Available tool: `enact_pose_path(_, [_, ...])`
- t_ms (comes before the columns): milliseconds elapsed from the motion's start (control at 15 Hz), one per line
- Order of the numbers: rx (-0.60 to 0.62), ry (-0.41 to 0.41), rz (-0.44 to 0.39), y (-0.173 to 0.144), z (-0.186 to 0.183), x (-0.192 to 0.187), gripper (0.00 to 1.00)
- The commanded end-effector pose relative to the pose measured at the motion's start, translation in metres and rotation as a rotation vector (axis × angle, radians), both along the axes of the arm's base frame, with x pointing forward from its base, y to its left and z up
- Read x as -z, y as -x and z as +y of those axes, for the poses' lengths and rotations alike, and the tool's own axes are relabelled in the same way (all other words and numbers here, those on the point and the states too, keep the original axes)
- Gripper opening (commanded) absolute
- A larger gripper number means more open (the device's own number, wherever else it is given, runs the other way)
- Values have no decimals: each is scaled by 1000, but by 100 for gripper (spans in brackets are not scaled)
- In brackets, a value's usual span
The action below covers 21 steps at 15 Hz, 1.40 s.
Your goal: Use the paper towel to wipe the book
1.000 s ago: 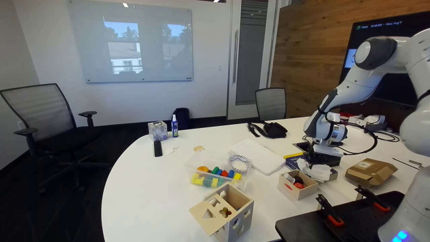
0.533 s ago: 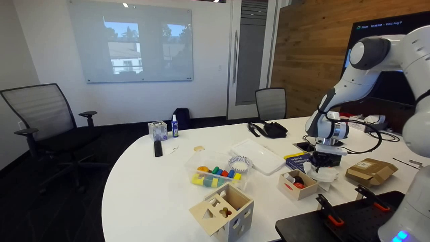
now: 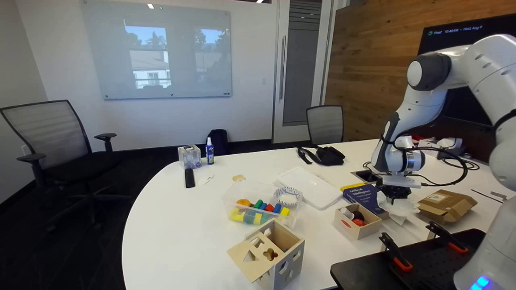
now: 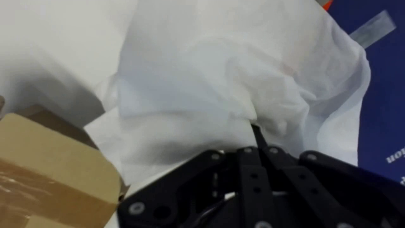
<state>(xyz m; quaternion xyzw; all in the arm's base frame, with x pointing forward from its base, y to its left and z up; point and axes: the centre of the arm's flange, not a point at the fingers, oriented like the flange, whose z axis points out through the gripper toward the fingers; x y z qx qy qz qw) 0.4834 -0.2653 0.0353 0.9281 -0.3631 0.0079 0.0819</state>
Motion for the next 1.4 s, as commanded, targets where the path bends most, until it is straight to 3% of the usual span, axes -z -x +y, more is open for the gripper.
enact_pose_path(0, [56,106,-16,2,-6,12,0])
enact_pose_path(333, [-81,-11,-63,-16,28,3,0])
enact_pose_path(667, [-324,-144,-111,-41,109,-23,0])
enact_pose_path(1000, [-590,-259,-148,-41,187,-51,0])
enact_pose_path(1333, [-793,-447,-79,-25,254,-53,0])
